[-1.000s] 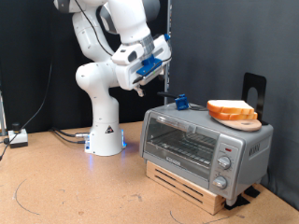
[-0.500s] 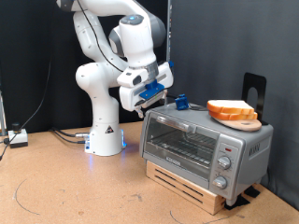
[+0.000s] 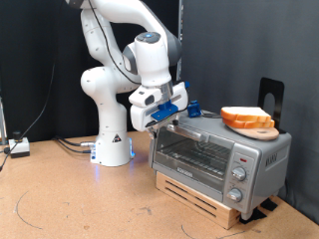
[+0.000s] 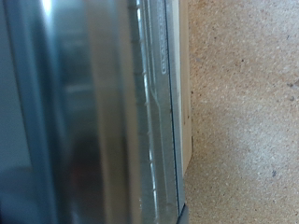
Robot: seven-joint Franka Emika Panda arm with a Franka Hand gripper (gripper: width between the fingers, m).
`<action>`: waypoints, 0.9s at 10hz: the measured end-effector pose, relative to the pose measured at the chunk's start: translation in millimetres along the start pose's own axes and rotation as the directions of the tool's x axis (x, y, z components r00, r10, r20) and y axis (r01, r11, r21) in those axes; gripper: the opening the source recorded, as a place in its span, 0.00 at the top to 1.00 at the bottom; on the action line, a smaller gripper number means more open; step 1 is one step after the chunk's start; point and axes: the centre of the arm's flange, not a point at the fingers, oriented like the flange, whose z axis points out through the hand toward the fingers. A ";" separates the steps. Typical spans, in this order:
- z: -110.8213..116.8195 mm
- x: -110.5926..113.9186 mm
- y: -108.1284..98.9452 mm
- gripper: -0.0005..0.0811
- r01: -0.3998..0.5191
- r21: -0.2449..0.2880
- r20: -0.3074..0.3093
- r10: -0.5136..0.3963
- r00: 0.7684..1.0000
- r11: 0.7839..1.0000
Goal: Make a piece of toast with the oven
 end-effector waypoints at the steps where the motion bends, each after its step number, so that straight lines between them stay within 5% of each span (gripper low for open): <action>1: 0.0 2.2 0.4 0.00 -0.015 0.000 -0.001 0.015 1.000 1.000; 9: -7.3 45.3 31.4 0.00 -0.135 -0.024 -0.024 0.134 0.991 0.991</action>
